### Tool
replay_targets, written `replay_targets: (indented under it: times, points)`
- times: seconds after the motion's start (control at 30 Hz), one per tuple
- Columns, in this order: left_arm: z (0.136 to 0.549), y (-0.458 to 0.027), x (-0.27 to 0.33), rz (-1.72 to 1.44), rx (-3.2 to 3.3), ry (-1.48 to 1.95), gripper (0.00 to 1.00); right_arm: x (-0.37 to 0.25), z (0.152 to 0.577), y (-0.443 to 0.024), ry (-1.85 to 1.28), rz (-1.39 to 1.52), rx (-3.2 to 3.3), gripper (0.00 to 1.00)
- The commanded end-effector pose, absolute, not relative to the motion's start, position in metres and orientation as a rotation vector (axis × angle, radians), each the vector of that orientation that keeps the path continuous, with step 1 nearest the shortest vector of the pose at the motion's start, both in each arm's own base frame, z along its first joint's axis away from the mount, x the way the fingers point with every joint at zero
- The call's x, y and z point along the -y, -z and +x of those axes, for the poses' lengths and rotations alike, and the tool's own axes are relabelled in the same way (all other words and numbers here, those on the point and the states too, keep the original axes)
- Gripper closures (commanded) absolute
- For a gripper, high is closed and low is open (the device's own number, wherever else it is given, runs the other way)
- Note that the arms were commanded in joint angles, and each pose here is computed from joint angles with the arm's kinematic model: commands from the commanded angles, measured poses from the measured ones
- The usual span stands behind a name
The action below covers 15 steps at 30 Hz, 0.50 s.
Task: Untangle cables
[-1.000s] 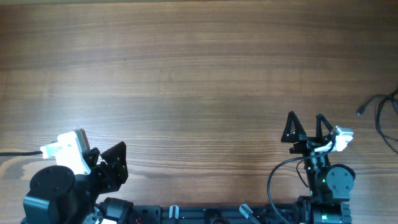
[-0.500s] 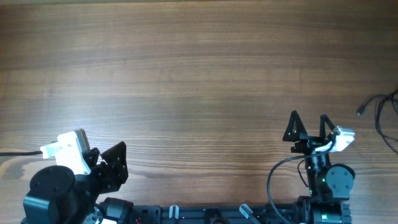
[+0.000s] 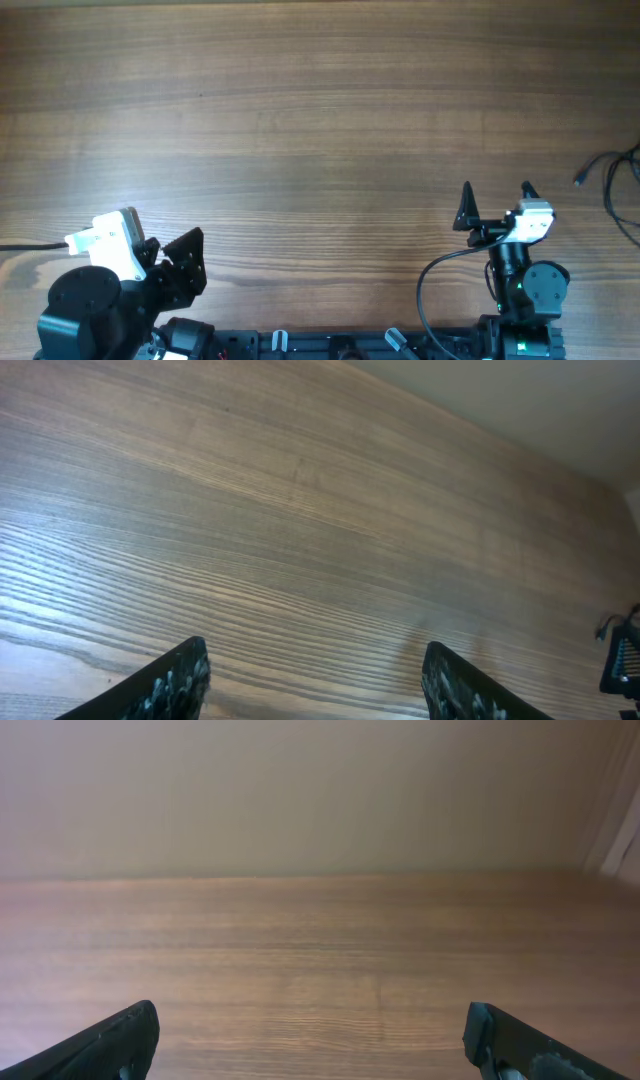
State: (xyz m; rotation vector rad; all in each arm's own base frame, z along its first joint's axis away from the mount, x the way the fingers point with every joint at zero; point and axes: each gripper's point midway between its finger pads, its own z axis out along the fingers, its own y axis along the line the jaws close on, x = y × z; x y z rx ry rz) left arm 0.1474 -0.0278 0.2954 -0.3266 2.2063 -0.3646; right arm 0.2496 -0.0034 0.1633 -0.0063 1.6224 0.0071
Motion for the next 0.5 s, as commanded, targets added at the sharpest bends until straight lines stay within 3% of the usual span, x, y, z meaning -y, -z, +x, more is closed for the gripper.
replay_targets:
  times: [0.0, 0.17, 0.33, 0.47]
  points:
    - [0.147, -0.3, 0.025, -0.318, -2.184, 0.349, 0.3, 0.001, 0.25, -0.162, 0.054, -0.095, -1.626, 0.0]
    - [0.147, -0.3, 0.025, -0.318, -2.183, 0.349, 0.31, 0.001, 0.25, -0.162, 0.054, -0.095, -1.627, 0.0]
    - [0.148, -0.301, 0.022, -0.328, -2.178, 0.33, 0.49, 0.001, 0.25, -0.162, 0.054, -0.095, -1.627, 0.0]
    - [0.144, -0.307, 0.014, -0.345, -2.128, 0.304, 0.52, 0.001, 0.25, -0.162, 0.054, -0.095, -1.627, 0.0]
